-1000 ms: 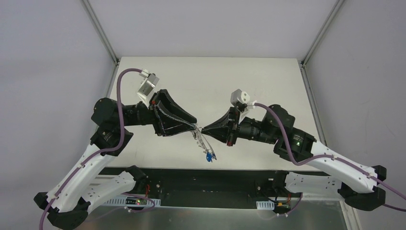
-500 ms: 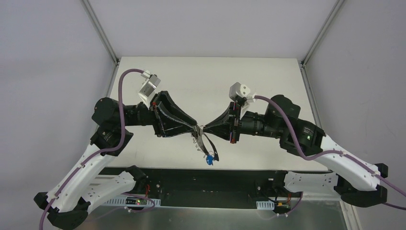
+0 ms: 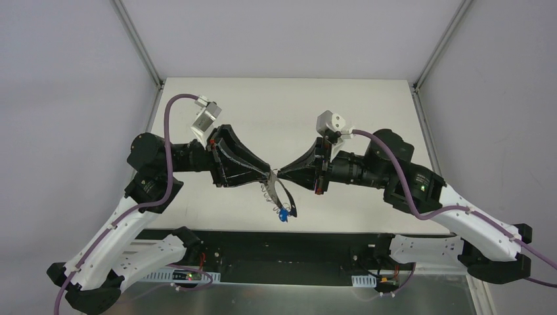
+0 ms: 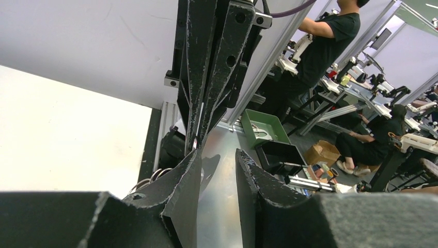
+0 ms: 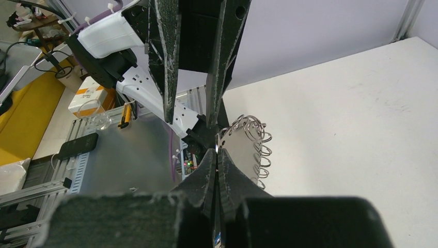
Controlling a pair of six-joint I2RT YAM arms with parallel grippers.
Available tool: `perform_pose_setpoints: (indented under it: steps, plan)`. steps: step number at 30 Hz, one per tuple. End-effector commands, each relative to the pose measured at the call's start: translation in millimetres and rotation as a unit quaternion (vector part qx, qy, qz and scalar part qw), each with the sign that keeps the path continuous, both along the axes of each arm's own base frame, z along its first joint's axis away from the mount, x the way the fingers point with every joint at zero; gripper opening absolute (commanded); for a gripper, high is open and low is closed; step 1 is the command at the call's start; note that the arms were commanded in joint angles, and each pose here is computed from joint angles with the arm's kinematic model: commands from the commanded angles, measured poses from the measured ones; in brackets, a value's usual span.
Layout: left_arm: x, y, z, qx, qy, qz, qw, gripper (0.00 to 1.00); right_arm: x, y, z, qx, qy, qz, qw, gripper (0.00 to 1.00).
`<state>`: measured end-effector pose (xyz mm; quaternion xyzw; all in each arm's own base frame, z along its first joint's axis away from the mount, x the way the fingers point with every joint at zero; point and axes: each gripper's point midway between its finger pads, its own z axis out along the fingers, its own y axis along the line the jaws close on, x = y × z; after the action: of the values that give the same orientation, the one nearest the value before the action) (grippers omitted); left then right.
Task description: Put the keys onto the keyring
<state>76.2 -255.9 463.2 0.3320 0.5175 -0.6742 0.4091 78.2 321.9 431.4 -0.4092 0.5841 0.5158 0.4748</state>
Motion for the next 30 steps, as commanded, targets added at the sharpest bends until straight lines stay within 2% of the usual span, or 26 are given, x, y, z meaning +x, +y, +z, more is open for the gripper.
perform_pose_setpoints:
  steps: [1,20,30]
  plan:
    - [-8,2,11,-0.011,-0.013,-0.011,1.0,0.29,-5,-7,40,0.065,-0.034,0.009,0.997,0.0]
    - [-4,1,7,-0.003,-0.006,-0.004,1.0,0.28,-8,3,48,0.075,-0.036,0.025,0.996,0.0]
    - [-4,0,6,-0.001,-0.004,-0.008,1.0,0.28,7,11,51,0.085,-0.035,-0.006,0.996,0.0]
